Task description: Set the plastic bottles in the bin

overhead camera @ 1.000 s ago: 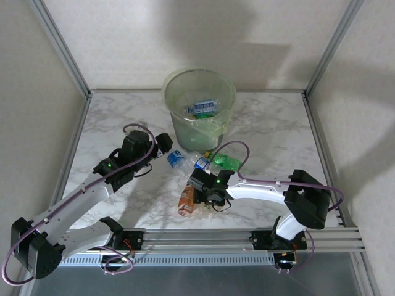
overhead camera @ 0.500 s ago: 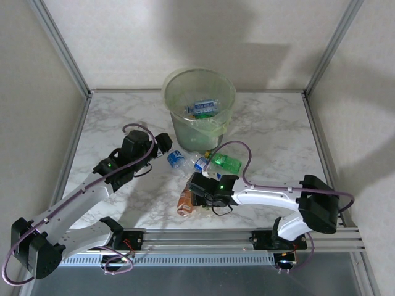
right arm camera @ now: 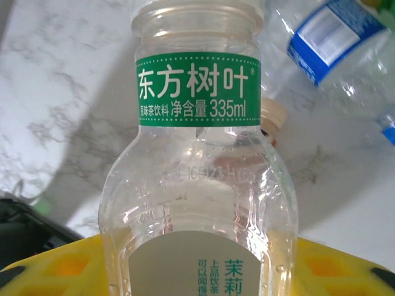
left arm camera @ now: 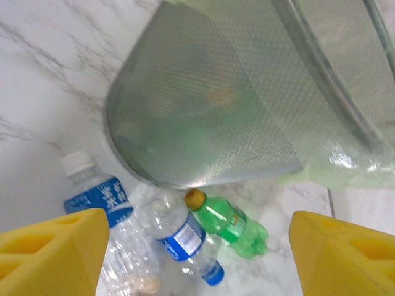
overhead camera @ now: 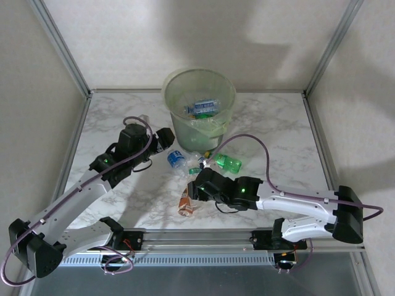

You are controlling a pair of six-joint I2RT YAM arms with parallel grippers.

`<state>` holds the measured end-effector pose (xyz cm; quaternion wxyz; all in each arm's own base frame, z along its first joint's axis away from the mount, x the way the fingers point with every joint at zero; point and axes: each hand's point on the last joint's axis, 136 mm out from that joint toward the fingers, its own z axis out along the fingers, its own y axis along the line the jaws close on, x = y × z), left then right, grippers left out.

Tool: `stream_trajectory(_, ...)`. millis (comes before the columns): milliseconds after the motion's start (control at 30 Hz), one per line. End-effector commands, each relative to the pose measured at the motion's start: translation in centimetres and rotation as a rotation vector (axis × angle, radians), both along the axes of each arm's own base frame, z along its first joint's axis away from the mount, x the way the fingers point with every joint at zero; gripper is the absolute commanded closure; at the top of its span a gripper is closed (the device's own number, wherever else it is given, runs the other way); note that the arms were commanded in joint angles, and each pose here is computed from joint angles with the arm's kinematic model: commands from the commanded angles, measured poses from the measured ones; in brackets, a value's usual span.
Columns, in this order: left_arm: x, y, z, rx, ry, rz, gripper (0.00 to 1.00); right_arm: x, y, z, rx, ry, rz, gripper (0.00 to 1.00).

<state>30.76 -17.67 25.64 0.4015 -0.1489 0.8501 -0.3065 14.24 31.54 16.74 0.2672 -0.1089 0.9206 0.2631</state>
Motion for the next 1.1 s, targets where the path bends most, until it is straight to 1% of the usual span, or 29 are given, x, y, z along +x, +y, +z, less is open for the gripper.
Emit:
stream_trajectory(0, -0.2, -1.9, 0.6, -0.027, 0.007, -0.115, 0.25, 0.0, 0.4, 1.6, 0.031, -0.078, 0.044, 0.49)
stream_trajectory(100, -0.2, -1.3, 0.2, 0.010, 0.008, -0.093, 0.25, 0.3, 0.6, 3.5, 0.051, -0.121, 0.056, 0.49)
stream_trajectory(167, -0.3, -1.4, 0.7, -0.003, -0.008, -0.103, 0.24, 0.5, 0.7, 4.9, 0.072, -0.153, 0.065, 0.49)
stream_trajectory(267, -0.8, -2.5, 1.6, -0.054, -0.028, -0.164, 0.24, 0.7, 0.9, 6.2, 0.080, -0.188, 0.080, 0.48)
stream_trajectory(400, -1.6, -3.7, 2.1, -0.091, -0.037, -0.245, 0.24, 1.2, 1.5, 7.4, 0.067, -0.223, 0.093, 0.48)
stream_trajectory(567, -3.5, -5.6, 2.6, -0.135, -0.026, -0.394, 0.24, 1.8, 1.9, 8.8, 0.048, -0.267, 0.102, 0.48)
stream_trajectory(667, -4.1, -5.9, 2.3, -0.122, -0.008, -0.439, 0.25, 2.0, 1.9, 9.3, 0.033, -0.284, 0.111, 0.48)
stream_trajectory(800, -4.8, -6.4, 2.3, -0.147, 0.000, -0.481, 0.27, 2.1, 2.2, 9.9, 0.031, -0.294, 0.129, 0.48)
stream_trajectory(967, -5.4, -7.0, 2.8, -0.192, -0.004, -0.519, 0.25, 2.1, 2.9, 9.6, 0.022, -0.288, 0.138, 0.48)
stream_trajectory(1067, -5.6, -7.0, 2.2, -0.179, 0.016, -0.528, 0.25, 2.2, 3.1, 9.9, 0.031, -0.293, 0.140, 0.48)
